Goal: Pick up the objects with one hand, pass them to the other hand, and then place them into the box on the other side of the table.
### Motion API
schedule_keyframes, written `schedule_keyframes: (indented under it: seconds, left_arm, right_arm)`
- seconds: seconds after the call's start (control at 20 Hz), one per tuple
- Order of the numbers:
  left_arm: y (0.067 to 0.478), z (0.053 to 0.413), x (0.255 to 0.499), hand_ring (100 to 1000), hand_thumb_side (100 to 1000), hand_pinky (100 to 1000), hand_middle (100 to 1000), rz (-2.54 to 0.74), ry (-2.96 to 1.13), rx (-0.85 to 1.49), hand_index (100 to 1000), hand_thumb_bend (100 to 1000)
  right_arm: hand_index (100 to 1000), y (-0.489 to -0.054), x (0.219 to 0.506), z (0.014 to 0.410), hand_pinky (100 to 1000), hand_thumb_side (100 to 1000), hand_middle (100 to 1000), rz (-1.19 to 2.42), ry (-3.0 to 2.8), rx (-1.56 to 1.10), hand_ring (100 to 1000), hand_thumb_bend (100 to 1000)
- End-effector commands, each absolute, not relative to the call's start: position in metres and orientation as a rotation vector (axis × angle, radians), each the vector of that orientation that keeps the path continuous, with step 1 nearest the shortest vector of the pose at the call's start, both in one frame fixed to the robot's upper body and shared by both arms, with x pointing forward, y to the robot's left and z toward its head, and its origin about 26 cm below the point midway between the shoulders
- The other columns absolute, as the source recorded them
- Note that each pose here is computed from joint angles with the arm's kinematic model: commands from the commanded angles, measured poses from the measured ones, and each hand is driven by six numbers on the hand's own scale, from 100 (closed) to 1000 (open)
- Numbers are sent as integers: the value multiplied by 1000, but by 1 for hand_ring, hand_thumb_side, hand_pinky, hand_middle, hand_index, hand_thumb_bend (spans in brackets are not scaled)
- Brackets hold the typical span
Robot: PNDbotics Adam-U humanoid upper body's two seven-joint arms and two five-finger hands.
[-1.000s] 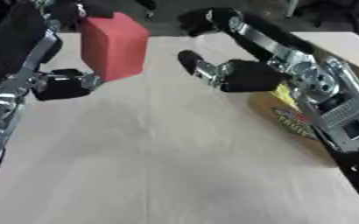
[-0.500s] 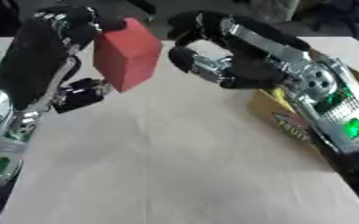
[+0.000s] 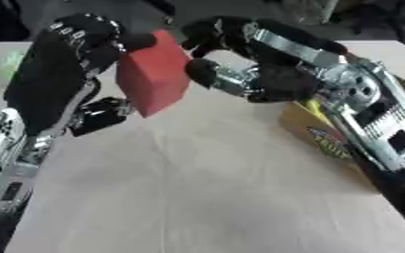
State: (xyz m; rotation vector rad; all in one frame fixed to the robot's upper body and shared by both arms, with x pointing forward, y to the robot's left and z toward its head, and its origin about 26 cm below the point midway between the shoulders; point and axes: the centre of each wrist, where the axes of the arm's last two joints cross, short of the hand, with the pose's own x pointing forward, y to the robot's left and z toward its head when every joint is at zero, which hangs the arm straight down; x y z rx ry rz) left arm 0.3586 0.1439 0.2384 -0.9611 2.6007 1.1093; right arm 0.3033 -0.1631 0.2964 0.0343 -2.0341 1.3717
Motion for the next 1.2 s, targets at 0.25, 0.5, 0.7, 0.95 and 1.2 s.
schedule_keyframes:
  seconds: [0.25, 0.5, 0.7, 0.95, 1.2]
  left_arm:
    - [150, 252, 353, 506, 100, 489, 494, 1121, 2505, -948, 572, 470]
    - [149, 255, 349, 505, 100, 485, 493, 1070, 2489, -906, 570, 474]
    - [148, 257, 347, 505, 100, 485, 493, 1045, 2484, -862, 569, 478]
    - [147, 258, 345, 502, 100, 482, 490, 1039, 2483, -830, 566, 473]
    - [145, 257, 345, 498, 100, 478, 487, 1027, 2502, -796, 562, 462]
  right_arm:
    - [920, -169, 299, 307, 1000, 715, 826, 1492, -1968, -19, 879, 340]
    - [921, -172, 299, 314, 1000, 701, 835, 1570, -1970, 10, 890, 354]
    - [923, -173, 298, 319, 1000, 692, 847, 1647, -1982, 10, 904, 362]
    - [920, -174, 298, 321, 1000, 645, 844, 1695, -2020, -3, 910, 378]
    - [916, -174, 298, 321, 1000, 575, 842, 1703, -2062, -31, 912, 398]
